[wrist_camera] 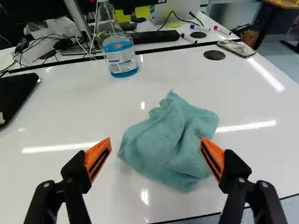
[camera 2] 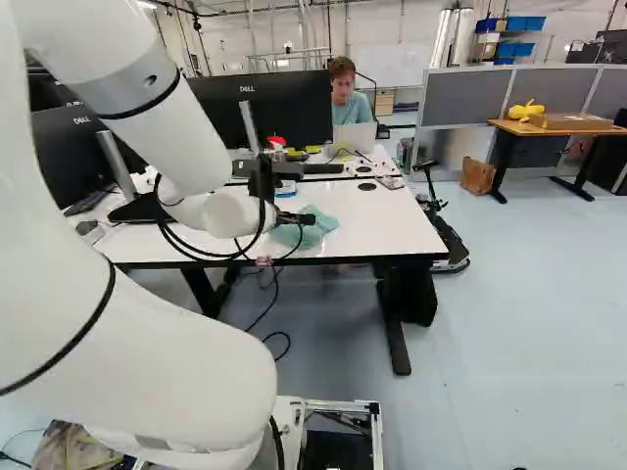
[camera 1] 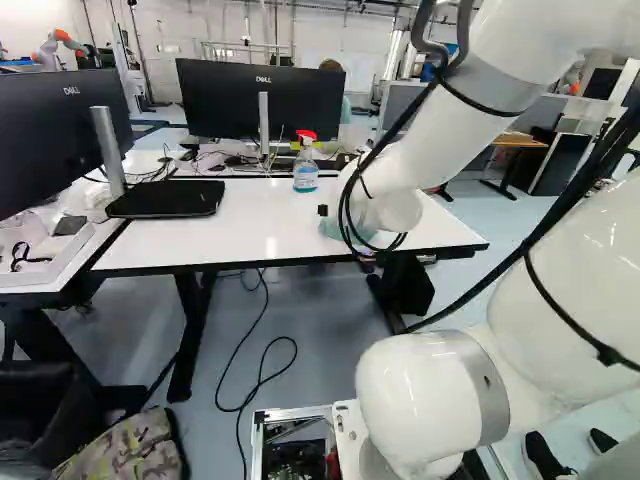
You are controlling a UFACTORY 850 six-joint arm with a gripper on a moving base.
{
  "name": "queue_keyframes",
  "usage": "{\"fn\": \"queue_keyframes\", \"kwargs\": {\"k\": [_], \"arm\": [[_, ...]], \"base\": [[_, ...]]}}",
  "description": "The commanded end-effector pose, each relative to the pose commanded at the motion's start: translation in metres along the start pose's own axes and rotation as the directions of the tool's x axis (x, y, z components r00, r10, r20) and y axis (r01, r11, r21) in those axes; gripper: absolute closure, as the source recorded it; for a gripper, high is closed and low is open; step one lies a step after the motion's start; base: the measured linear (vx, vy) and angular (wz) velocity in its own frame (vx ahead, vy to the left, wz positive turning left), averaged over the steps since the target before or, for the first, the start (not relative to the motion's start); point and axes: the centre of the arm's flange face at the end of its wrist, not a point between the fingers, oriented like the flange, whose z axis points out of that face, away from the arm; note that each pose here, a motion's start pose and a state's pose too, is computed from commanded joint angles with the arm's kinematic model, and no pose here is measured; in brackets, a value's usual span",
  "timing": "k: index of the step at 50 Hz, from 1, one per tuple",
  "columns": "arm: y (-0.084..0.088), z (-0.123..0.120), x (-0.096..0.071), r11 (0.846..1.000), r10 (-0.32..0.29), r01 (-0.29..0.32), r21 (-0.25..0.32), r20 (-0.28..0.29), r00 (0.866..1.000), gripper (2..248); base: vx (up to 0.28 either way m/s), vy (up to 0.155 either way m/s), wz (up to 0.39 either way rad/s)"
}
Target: Clean the table with the green towel
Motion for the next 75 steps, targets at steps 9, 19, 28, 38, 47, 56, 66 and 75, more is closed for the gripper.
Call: {"fn": "queue_keyframes", "kwargs": {"k": [9, 19, 28, 38, 47, 56, 66, 75], "arm": [[0.003, -0.007, -0.013, 1.0, -0.018, 0.018, 0.004, -0.044, 0.999, 3], [0.006, -0.014, -0.026, 0.999, -0.034, 0.035, 0.009, -0.087, 0.996, 3], [0.008, -0.02, -0.036, 0.999, -0.046, 0.048, 0.013, -0.12, 0.992, 3], [0.009, -0.026, -0.045, 0.998, -0.055, 0.059, 0.018, -0.15, 0.987, 3], [0.01, -0.03, -0.052, 0.998, -0.062, 0.066, 0.022, -0.171, 0.983, 3], [0.01, -0.033, -0.056, 0.997, -0.066, 0.072, 0.025, -0.187, 0.98, 3], [0.011, -0.035, -0.06, 0.997, -0.069, 0.076, 0.027, -0.198, 0.978, 3], [0.011, -0.036, -0.061, 0.997, -0.07, 0.077, 0.028, -0.203, 0.977, 3]], "base": [[0.0, 0.0, 0.0], [0.0, 0.0, 0.0], [0.0, 0.0, 0.0], [0.0, 0.0, 0.0], [0.0, 0.0, 0.0], [0.0, 0.0, 0.0], [0.0, 0.0, 0.0], [0.0, 0.0, 0.0]]}}
